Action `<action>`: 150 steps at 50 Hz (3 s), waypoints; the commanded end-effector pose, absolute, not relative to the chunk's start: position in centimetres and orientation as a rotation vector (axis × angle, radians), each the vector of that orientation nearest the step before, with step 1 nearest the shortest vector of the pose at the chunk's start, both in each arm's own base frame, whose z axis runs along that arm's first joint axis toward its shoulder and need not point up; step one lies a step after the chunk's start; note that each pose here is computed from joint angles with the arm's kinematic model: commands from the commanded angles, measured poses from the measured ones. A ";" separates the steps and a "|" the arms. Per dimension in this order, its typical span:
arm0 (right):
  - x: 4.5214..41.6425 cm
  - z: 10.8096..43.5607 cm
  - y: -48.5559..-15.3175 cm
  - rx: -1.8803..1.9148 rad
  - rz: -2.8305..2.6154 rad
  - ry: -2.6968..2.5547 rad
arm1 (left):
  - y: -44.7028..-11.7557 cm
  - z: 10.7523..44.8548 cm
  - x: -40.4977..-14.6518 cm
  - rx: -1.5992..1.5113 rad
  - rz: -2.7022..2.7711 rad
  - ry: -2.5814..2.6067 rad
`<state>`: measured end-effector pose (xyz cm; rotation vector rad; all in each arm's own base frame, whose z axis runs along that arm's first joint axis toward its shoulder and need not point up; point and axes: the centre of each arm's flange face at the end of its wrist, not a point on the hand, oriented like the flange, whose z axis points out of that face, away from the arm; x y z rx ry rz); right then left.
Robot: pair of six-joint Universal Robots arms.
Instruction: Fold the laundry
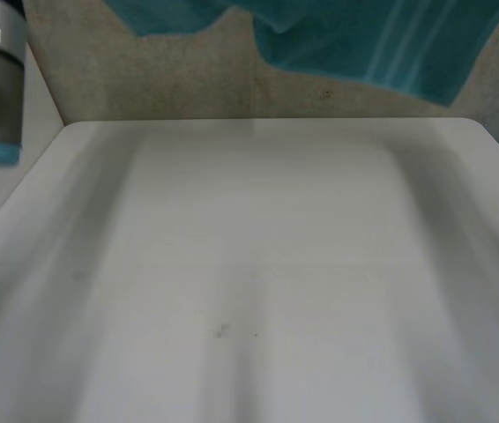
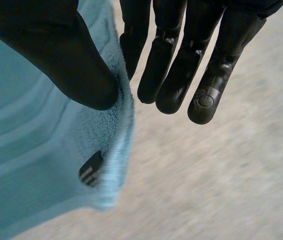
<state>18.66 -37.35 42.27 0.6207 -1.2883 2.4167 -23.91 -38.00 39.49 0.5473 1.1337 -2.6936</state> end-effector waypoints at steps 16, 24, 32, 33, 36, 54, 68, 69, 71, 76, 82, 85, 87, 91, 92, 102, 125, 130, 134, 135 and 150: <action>19.2 18.4 -34.5 1.039 1.857 -2.164 | -34.0 13.5 -22.9 0.805 -2.104 2.132; 18.4 21.6 -30.8 1.170 1.723 -2.097 | -31.0 16.4 -19.9 0.747 -2.013 2.180; 14.9 23.6 -25.8 1.330 1.330 -2.186 | -25.6 20.3 -17.1 0.762 -1.775 2.327; 14.4 23.7 -24.8 1.384 1.243 -2.206 | -24.8 20.6 -16.6 0.773 -1.707 2.356; 13.2 23.5 -23.4 1.482 1.079 -2.211 | -23.8 20.7 -15.8 0.819 -1.604 2.394; 16.6 19.1 -31.8 1.427 1.442 -2.051 | -30.8 17.8 -19.4 1.006 -1.816 2.223; 20.3 15.3 -40.7 1.263 1.716 -1.752 | -39.2 14.4 -23.9 0.968 -1.987 1.999; 20.6 15.0 -41.4 1.246 1.748 -1.717 | -39.2 14.4 -23.9 0.968 -1.987 1.999; 20.8 14.4 -42.0 1.231 1.764 -1.690 | -40.3 13.6 -24.3 0.987 -1.983 1.966; 21.4 13.5 -43.1 1.186 1.779 -1.646 | -41.1 12.2 -24.8 1.029 -1.947 1.925; 21.7 13.5 -43.5 1.146 1.767 -1.638 | -41.2 11.0 -24.8 1.070 -1.904 1.897; 21.8 13.4 -43.5 1.144 1.769 -1.644 | -41.2 10.9 -24.8 1.073 -1.904 1.895; 21.8 13.5 -43.5 1.142 1.768 -1.641 | -41.1 10.9 -24.8 1.071 -1.908 1.896; 21.8 13.5 -43.5 1.139 1.767 -1.638 | -41.2 11.1 -24.8 1.069 -1.918 1.884; 21.7 13.6 -43.5 1.134 1.769 -1.639 | -41.3 11.2 -24.8 1.062 -1.927 1.874; 21.5 14.8 -43.3 1.037 1.824 -1.711 | -40.8 13.0 -25.3 1.052 -1.991 1.807; 15.5 23.3 -35.3 0.875 1.838 -2.249 | -36.9 19.5 -24.2 0.891 -2.166 1.881; 14.1 21.5 -34.2 0.896 1.728 -2.411 | -37.4 18.9 -23.4 0.872 -2.144 1.903; 13.3 20.5 -34.0 0.908 1.703 -2.466 | -38.1 18.1 -22.6 0.851 -2.120 1.920; 12.7 20.1 -34.1 0.898 1.694 -2.484 | -38.4 17.7 -22.4 0.847 -2.109 1.929; 10.5 14.4 -36.1 0.852 1.682 -2.533 | -41.6 13.3 -21.0 0.821 -2.033 1.981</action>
